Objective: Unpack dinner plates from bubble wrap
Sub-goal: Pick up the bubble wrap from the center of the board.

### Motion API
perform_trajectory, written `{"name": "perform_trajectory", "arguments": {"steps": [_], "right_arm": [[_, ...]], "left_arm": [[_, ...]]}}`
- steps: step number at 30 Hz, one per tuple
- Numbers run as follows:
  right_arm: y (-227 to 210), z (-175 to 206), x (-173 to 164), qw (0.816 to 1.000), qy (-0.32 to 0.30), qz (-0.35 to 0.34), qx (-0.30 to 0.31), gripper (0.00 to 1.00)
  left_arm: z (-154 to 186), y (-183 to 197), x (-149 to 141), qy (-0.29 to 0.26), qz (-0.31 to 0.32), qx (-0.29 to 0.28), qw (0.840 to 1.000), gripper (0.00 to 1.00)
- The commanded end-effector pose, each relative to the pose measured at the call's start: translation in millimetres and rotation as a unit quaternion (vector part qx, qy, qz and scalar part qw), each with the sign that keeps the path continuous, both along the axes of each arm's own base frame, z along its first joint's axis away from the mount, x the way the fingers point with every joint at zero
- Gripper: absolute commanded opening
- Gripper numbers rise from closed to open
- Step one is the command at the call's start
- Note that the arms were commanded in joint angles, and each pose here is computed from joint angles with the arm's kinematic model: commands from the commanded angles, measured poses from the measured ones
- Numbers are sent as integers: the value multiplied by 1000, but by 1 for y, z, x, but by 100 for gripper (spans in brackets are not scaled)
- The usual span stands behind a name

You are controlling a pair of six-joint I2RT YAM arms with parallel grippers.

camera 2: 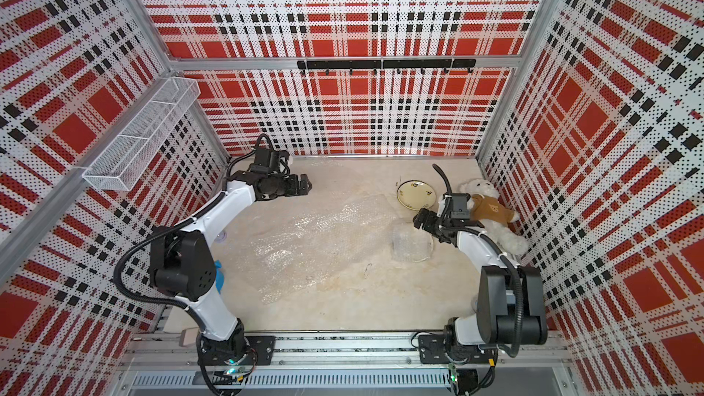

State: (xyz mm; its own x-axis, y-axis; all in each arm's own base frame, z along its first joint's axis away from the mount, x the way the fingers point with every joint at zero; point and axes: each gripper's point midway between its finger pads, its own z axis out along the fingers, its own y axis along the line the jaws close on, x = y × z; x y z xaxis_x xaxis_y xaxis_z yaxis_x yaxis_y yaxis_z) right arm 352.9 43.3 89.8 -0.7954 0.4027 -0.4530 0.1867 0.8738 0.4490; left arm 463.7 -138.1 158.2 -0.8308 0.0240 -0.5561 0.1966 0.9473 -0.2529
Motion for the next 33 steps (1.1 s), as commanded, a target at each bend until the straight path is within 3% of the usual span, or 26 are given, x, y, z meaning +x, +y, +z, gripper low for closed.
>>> {"name": "perform_trajectory", "arguments": {"steps": [1,6,10,17,25,33], "right_arm": [[3,0,-5,1000,-9,-2,9,95],[4,-11,-16,1000,6,-2,12,94],[2,-18,-19,1000,15,-1,8,94],[4,-24,-18,1000,16,-11,22,93],[6,-33,-19,999,22,-10,28,93],[7,-40,-22,999,24,-13,31,93]], "left_arm": [[-33,-13,-27,86,-98,23,991,100],[-56,-25,-26,124,-159,39,979,99],[-60,-28,-17,125,-166,51,977,98],[-84,-43,-29,162,-207,79,962,95],[-103,-61,-39,180,-233,95,951,82],[-109,-66,-34,178,-235,104,950,67]]}}
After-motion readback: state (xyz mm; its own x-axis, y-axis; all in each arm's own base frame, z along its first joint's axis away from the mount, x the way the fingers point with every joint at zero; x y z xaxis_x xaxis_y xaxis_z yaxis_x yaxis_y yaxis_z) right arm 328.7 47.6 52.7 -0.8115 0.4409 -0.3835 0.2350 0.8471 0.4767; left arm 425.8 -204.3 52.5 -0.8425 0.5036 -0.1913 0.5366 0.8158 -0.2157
